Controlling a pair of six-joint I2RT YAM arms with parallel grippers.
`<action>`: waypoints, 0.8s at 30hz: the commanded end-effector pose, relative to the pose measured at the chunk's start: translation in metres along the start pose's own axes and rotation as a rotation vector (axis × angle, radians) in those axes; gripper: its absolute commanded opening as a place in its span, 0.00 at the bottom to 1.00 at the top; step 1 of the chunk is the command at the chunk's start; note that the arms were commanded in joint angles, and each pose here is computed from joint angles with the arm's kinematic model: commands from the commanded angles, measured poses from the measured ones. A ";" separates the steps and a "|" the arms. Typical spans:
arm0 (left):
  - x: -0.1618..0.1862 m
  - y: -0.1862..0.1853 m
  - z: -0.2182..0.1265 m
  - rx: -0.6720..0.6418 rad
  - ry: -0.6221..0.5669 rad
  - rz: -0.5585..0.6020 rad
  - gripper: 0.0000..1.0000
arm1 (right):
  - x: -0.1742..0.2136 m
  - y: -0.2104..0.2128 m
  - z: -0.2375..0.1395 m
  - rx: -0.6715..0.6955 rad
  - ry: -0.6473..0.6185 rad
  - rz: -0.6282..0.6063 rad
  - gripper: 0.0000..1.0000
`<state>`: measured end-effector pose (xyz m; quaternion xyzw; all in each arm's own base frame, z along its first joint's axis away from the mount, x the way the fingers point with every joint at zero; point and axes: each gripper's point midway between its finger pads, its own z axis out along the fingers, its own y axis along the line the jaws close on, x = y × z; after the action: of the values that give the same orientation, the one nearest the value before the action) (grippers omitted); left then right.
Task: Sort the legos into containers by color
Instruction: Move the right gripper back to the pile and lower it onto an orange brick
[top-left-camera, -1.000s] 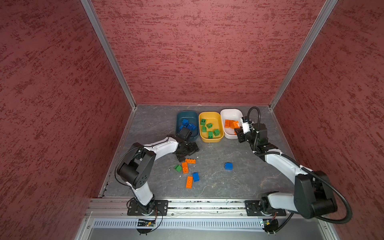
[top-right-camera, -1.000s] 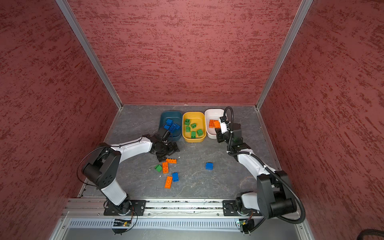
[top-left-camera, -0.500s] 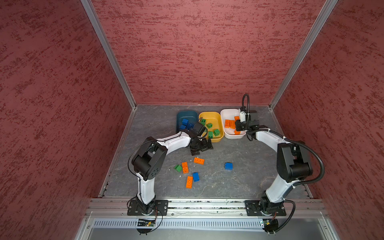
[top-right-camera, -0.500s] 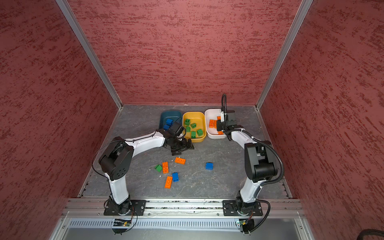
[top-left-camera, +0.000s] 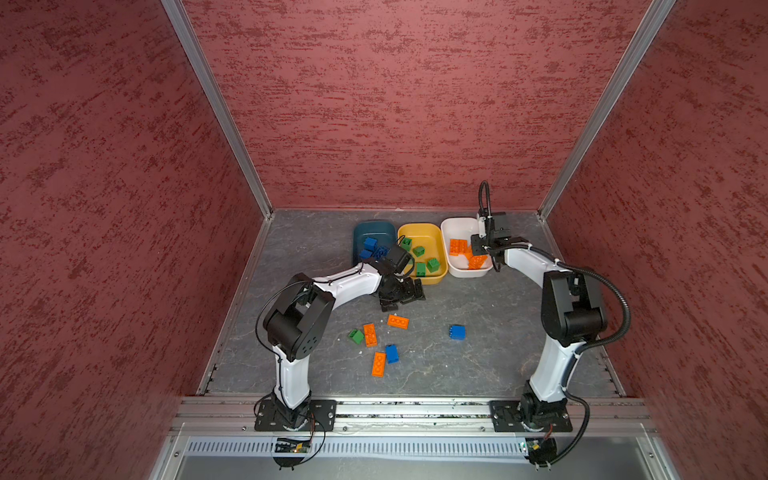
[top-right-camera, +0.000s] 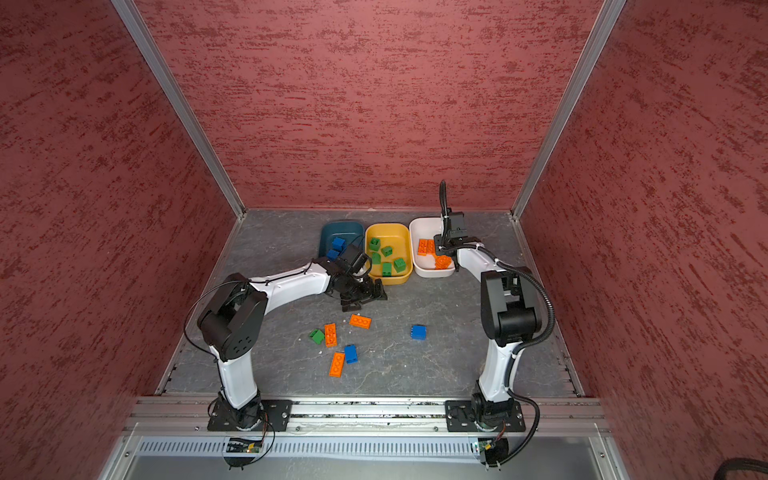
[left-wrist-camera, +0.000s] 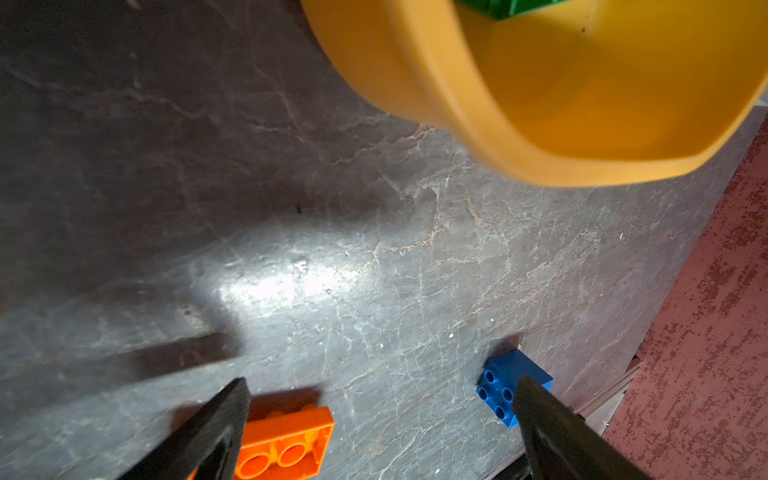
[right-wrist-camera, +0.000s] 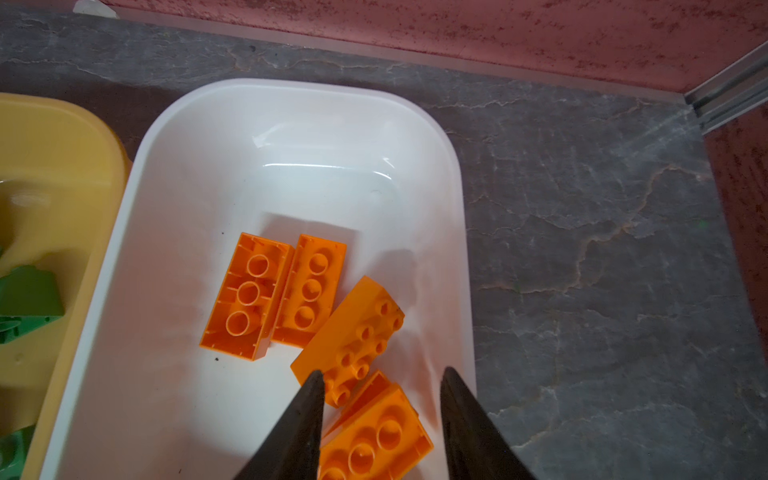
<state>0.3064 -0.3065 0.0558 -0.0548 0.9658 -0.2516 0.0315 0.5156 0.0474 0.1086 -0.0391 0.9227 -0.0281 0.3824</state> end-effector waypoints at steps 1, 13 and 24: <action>-0.001 -0.002 -0.007 -0.001 -0.017 0.019 0.99 | -0.012 0.004 -0.019 -0.039 -0.044 -0.009 0.52; -0.014 -0.004 -0.038 -0.013 -0.180 0.033 0.99 | -0.006 0.086 -0.095 -0.427 -0.224 -0.004 0.73; -0.030 0.053 -0.081 -0.180 -0.344 -0.074 1.00 | 0.083 0.205 -0.136 -0.766 -0.165 -0.292 0.75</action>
<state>0.3236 -0.2440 0.1026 -0.1081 0.9607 -0.1931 0.1674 0.3616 0.2262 0.1284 -0.2727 0.8412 0.2356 0.4031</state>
